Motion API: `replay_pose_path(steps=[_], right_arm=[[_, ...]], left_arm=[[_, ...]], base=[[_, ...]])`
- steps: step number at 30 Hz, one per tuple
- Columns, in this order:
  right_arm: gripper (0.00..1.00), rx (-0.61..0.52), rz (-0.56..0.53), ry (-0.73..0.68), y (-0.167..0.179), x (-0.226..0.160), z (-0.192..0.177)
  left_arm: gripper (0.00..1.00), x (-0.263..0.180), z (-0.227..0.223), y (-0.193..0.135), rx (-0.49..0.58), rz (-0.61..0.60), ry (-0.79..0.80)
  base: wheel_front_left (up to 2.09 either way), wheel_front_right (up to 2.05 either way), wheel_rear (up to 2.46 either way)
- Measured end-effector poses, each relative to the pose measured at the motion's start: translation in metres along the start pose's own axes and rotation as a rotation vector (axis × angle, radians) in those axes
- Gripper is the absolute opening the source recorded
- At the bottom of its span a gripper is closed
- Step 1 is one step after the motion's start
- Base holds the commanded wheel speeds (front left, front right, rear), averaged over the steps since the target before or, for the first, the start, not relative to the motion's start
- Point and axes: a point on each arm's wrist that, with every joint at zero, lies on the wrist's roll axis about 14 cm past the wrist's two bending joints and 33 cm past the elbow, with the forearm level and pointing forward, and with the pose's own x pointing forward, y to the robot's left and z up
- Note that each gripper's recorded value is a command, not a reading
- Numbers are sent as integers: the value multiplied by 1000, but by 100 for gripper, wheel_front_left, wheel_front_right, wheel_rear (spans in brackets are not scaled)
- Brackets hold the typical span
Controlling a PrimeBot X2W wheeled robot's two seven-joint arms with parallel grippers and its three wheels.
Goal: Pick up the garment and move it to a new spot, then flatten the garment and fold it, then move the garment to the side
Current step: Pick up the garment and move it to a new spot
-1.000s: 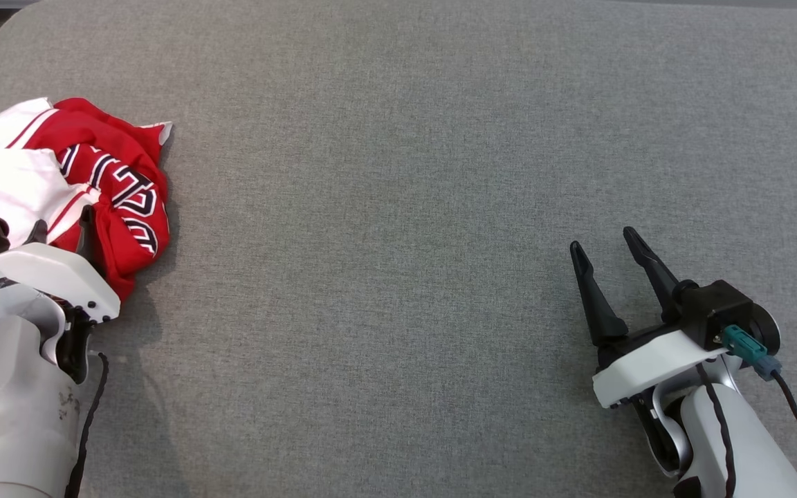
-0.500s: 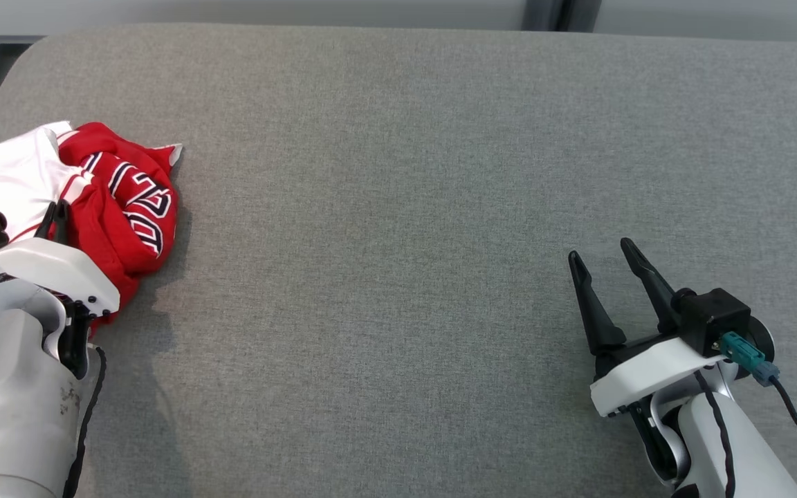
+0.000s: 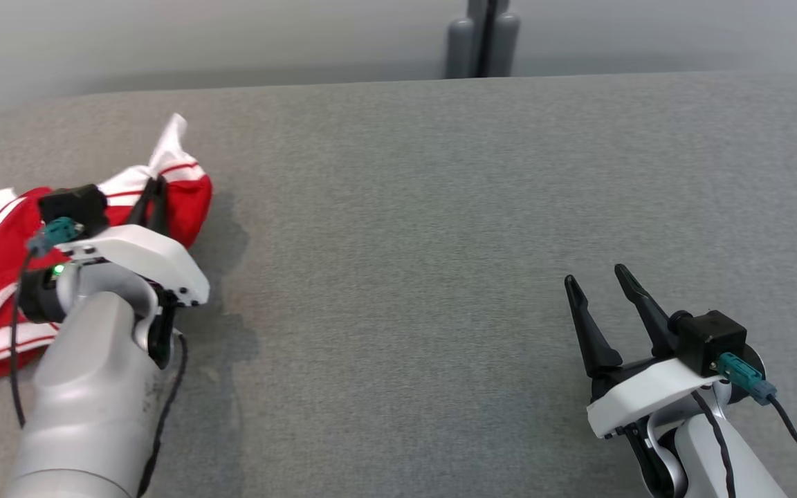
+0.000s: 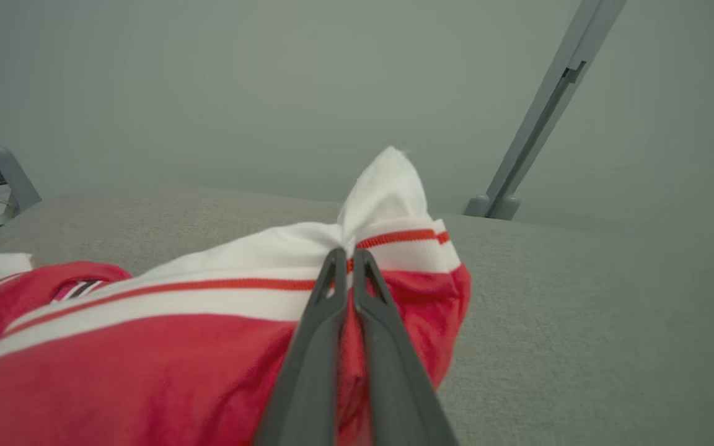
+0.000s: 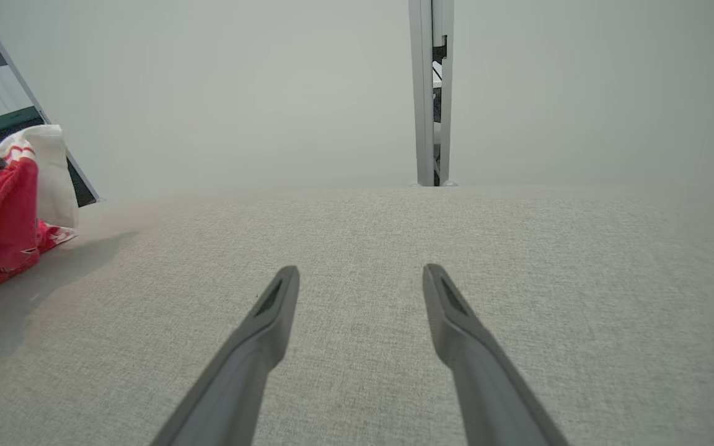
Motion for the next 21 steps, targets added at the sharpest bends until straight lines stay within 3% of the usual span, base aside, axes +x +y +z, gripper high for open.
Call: replay_pose_path(steps=[13,21], right_arm=[[100,12,-155,-25,-47,-40,11],[100,12,-238,-37,-70,-62,16]], left_arm=[[0,9,-31,-149,39,-363,59],[0,-16,-44,-252,67,-661,82]], base=[[0,0,0],[0,0,0]])
